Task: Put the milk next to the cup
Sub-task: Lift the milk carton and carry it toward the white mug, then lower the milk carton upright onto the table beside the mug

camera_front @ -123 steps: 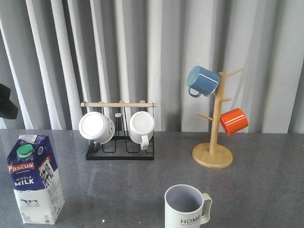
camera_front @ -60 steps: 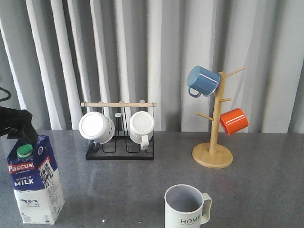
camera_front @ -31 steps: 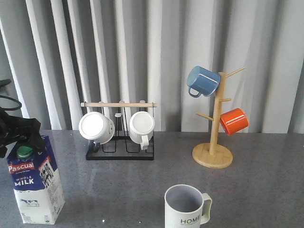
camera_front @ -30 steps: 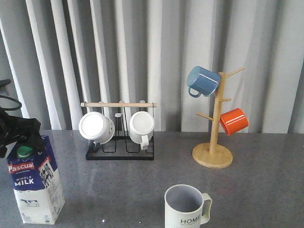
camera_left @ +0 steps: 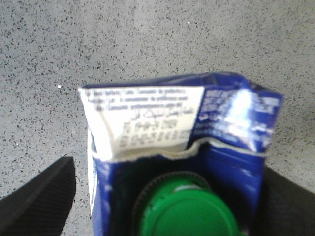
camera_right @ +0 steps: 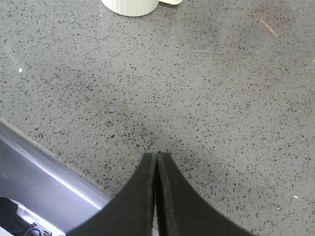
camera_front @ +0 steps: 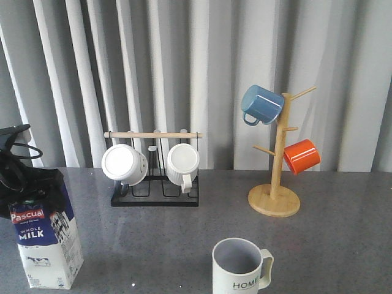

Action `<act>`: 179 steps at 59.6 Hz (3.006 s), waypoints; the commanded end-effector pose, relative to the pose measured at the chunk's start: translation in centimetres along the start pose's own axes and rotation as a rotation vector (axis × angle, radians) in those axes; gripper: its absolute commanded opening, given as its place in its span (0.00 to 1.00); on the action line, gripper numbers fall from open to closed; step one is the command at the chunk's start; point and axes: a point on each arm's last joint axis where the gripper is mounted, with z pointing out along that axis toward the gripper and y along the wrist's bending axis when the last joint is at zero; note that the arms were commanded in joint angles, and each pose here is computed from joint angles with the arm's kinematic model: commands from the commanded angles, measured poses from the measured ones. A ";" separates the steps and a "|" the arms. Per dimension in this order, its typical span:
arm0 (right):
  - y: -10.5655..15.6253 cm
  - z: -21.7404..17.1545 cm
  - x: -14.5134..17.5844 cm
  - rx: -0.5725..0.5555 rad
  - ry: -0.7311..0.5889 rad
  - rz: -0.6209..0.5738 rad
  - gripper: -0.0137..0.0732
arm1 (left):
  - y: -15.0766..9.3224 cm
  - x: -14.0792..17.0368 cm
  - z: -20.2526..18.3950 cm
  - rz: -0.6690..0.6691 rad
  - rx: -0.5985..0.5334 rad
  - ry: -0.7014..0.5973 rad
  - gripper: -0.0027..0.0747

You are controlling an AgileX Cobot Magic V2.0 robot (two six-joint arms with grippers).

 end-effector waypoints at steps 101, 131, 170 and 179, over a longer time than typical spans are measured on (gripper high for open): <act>-0.2 -0.5 -1.1 0.015 -0.063 -0.005 0.15 | -18.2 -1.5 -12.2 0.351 0.441 -0.416 0.14; -0.2 -0.5 -1.1 0.015 -0.063 -0.006 0.15 | -18.5 -1.1 -8.6 0.301 0.403 -0.291 0.15; -0.2 -0.5 -1.1 0.015 -0.063 -0.005 0.15 | -18.4 1.0 -1.7 0.290 0.292 -0.064 0.15; -0.2 -0.5 -1.1 0.015 -0.063 -0.005 0.15 | -18.4 1.1 -0.8 0.284 0.288 -0.039 0.15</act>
